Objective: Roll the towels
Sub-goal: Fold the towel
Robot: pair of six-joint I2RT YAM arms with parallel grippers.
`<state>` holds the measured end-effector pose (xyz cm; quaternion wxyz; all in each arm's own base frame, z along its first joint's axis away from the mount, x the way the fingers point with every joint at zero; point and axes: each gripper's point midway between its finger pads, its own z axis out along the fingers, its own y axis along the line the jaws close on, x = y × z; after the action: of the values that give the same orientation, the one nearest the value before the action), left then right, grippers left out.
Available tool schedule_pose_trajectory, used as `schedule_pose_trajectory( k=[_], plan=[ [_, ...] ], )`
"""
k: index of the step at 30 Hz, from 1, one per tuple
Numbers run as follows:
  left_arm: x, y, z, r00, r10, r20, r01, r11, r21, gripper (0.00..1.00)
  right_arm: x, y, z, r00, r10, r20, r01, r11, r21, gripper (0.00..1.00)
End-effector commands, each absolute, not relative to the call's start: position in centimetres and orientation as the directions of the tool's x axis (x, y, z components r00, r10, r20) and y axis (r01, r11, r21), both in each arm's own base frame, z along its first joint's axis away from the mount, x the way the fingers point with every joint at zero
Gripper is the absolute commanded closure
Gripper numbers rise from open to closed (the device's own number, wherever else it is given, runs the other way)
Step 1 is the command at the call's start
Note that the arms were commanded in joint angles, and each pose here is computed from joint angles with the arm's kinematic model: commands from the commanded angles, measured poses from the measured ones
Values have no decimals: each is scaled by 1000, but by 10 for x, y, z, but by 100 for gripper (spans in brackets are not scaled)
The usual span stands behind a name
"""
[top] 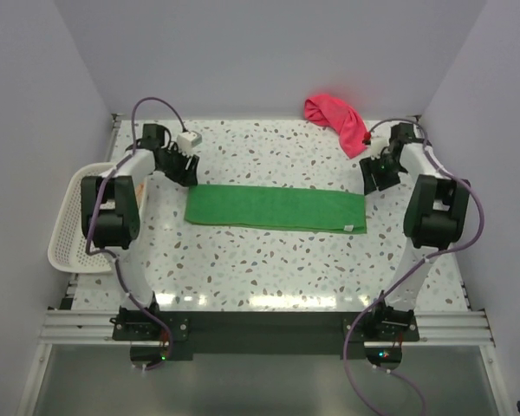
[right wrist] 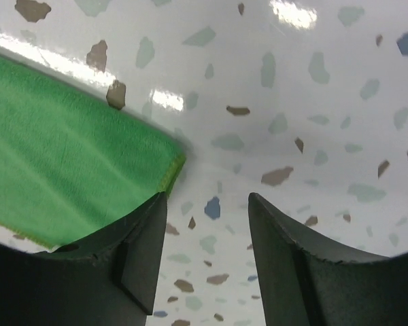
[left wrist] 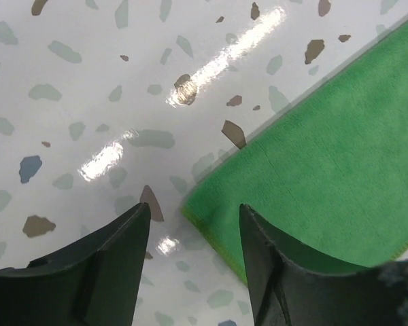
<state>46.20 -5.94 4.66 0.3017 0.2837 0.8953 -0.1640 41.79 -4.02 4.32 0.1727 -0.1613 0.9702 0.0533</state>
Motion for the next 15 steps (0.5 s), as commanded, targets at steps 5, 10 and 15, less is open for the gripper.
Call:
schedule_pose_trajectory(
  k=[5,10,15],
  plan=[
    [446,-58,121,-555,369,-745,582,813,-30,37,357,-25,67,-954,-144,-264,-194,966,172,48],
    [433,-64,129,-551,351,-757,591,805,-57,37,334,-21,42,-974,-111,-197,-150,969,196,46],
    [425,-67,127,-556,340,-758,593,801,-76,37,326,-20,23,-983,-94,-158,-126,970,208,46]
  ],
)
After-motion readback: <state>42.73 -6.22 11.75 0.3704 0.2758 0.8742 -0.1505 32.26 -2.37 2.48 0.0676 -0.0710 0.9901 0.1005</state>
